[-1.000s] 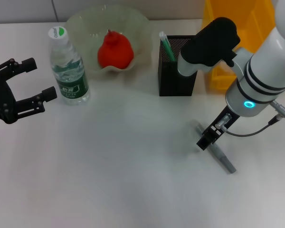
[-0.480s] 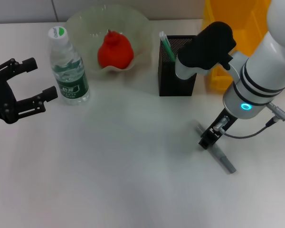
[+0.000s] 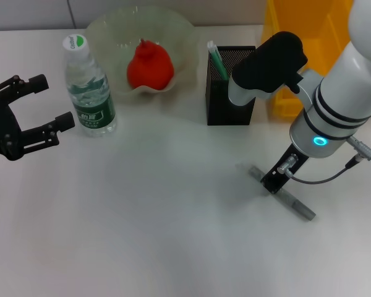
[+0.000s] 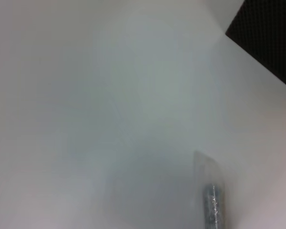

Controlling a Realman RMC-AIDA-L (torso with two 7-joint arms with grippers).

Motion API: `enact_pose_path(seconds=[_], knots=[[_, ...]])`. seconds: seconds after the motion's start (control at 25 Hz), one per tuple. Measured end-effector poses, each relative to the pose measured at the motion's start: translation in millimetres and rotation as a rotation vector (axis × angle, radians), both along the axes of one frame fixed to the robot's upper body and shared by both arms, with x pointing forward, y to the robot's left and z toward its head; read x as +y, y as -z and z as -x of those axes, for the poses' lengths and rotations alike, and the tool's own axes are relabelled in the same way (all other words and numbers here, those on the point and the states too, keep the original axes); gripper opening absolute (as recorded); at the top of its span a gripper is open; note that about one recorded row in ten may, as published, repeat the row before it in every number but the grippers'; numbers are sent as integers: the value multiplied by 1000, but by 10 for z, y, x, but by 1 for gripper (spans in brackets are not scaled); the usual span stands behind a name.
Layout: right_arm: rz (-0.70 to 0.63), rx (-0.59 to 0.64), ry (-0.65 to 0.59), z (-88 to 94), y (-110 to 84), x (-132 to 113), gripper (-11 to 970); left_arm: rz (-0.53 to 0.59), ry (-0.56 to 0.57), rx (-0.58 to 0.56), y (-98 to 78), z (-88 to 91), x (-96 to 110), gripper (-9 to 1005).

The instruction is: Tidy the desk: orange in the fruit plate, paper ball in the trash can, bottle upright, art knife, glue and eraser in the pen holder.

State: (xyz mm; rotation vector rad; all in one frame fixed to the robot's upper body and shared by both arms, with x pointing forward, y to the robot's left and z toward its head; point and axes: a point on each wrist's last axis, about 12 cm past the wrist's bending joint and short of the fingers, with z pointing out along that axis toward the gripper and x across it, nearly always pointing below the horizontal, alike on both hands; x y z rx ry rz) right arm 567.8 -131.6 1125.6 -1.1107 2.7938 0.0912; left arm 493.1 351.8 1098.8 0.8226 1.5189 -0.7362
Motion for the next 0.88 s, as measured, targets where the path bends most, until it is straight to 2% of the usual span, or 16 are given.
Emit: enact_pose_path(seconds=[0.24,0.32,0.36,0.4,0.52,0.56,0.6,0.88], knots=[[-10,-9,-1,-6,-33,-5,132,-2,-1,0,-1,-1,5,860],[-31,-26,-4,1,-108,-6,132,-4,-2,-2,-1,-2,9,860],[-56,-53,-10,15,-209,-7,133,-4,-3,-1,3,-1,8,860],[-56,-53,-10,15,-209,-7,133,-4,-3,-1,3,-1,8,861],[-103,-116,-24,54,-422,-10,129,-4,-5,0,7,0,8,861],[-143,-178,-33,87,-601,-25,128,-4,-5,0,8,0,7,861],[-143,-178,-33,87,-601,-25,126,-4,-5,0,9,0,7,861],[-278,-437,-59,173,-1163,-90,123,-8,-9,-5,5,-9,8,861]])
